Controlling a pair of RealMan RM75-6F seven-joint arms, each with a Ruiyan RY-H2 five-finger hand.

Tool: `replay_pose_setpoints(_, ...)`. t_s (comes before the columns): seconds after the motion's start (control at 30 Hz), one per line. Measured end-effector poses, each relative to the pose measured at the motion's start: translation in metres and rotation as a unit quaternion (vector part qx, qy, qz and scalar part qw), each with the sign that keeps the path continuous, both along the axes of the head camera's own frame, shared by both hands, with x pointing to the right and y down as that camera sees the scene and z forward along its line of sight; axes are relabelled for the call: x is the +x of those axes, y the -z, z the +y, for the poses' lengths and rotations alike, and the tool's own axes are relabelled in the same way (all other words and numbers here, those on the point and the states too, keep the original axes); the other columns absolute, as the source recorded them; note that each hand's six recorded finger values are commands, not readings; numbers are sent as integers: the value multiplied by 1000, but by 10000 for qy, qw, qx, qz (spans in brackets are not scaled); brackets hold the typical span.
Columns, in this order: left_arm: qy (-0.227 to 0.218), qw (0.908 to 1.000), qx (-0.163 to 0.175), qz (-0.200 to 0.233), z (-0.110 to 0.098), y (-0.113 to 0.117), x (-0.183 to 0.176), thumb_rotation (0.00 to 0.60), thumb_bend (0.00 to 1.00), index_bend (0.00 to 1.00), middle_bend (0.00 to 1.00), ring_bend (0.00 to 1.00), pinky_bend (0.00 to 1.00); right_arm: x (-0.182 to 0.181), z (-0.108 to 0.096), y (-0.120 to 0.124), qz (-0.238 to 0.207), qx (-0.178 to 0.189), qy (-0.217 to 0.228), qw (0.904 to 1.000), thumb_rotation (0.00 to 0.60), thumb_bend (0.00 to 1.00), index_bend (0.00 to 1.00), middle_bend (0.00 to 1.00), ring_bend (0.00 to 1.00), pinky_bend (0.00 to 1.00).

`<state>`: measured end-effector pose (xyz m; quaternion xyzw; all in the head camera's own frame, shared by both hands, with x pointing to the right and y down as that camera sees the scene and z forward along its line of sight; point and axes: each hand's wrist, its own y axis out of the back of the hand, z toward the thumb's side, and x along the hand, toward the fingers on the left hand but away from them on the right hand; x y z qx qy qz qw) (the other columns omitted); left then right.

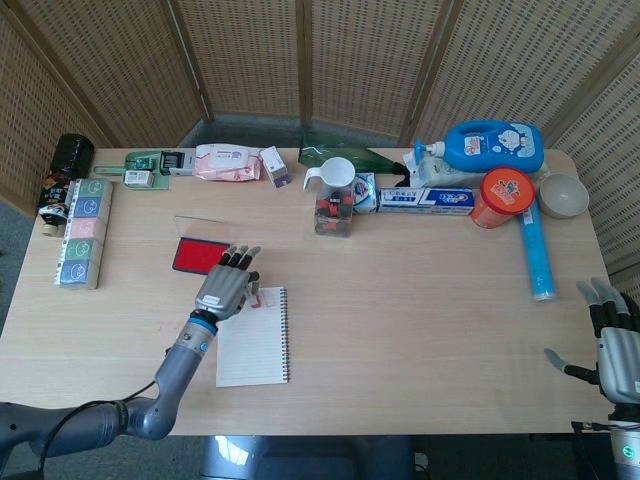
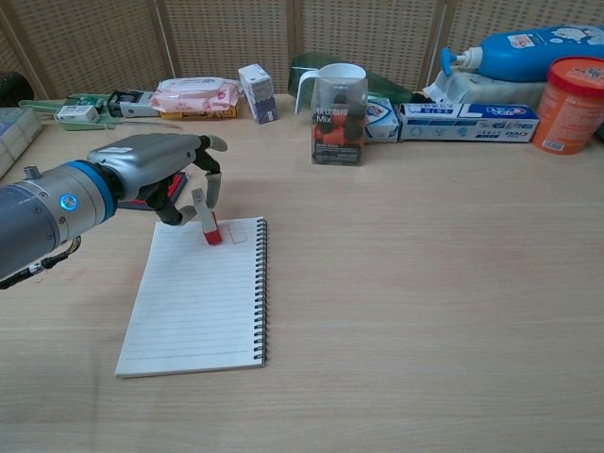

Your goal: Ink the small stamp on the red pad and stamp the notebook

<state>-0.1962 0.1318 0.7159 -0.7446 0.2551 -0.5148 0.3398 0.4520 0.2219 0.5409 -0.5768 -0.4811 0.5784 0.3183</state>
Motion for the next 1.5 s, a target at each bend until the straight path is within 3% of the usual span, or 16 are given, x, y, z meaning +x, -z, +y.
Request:
replay_pose_setpoints(0.57, 133, 9997, 125, -166, -8, 17, -34, 600, 441, 641, 0, 0, 38, -2, 1, -2, 1, -44, 31, 10000, 519, 59, 0, 0, 0, 0)
replay_pose_setpoints(0.8, 186, 9995, -24, -256, -1, 14, -51, 600, 440, 641, 0, 0, 37, -4, 2, -3, 15, -76, 48, 10000, 524, 58, 0, 0, 0, 0)
replay_pose_setpoints(1.5, 191, 9988, -113, -438, 3, -2, -55, 600, 443, 641, 0, 0, 37, -3, 1, -1, -6, -43, 30, 10000, 523, 58, 0, 0, 0, 0)
